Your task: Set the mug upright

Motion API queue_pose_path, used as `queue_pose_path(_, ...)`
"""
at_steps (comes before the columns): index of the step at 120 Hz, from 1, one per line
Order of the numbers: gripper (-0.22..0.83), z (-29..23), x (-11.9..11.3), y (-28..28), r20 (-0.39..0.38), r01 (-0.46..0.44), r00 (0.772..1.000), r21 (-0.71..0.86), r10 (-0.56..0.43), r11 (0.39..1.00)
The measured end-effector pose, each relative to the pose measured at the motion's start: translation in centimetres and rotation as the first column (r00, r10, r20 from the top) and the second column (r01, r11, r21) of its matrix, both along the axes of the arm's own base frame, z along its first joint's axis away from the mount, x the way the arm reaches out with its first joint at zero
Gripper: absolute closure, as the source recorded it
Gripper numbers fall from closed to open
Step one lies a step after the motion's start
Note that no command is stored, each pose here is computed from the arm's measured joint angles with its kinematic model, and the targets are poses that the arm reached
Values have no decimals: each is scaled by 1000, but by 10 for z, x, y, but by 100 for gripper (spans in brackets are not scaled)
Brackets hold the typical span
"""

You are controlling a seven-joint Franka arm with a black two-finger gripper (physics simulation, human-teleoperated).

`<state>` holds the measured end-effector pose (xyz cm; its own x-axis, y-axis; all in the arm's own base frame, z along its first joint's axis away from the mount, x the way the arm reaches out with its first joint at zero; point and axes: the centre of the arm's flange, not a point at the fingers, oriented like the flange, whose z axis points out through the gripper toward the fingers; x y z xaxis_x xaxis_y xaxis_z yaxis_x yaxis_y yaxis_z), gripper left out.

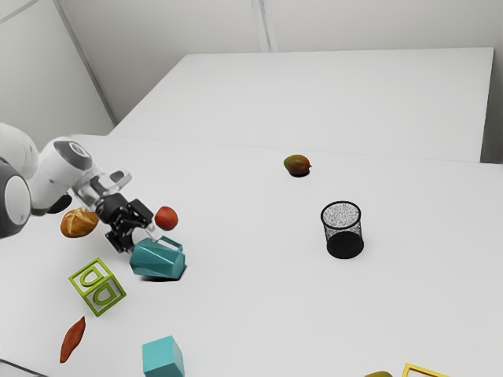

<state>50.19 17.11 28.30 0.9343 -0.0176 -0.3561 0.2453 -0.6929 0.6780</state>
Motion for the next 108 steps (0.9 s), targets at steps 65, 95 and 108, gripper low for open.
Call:
queue_pose_path(65,52,27,7,-17,86,21,996,-27,-19,999)
queue_pose_path(95,66,30,14,-39,77,46,996,-31,-43,998)
queue_pose_path(108,72,30,14,-40,69,41,997,-30,-39,999)
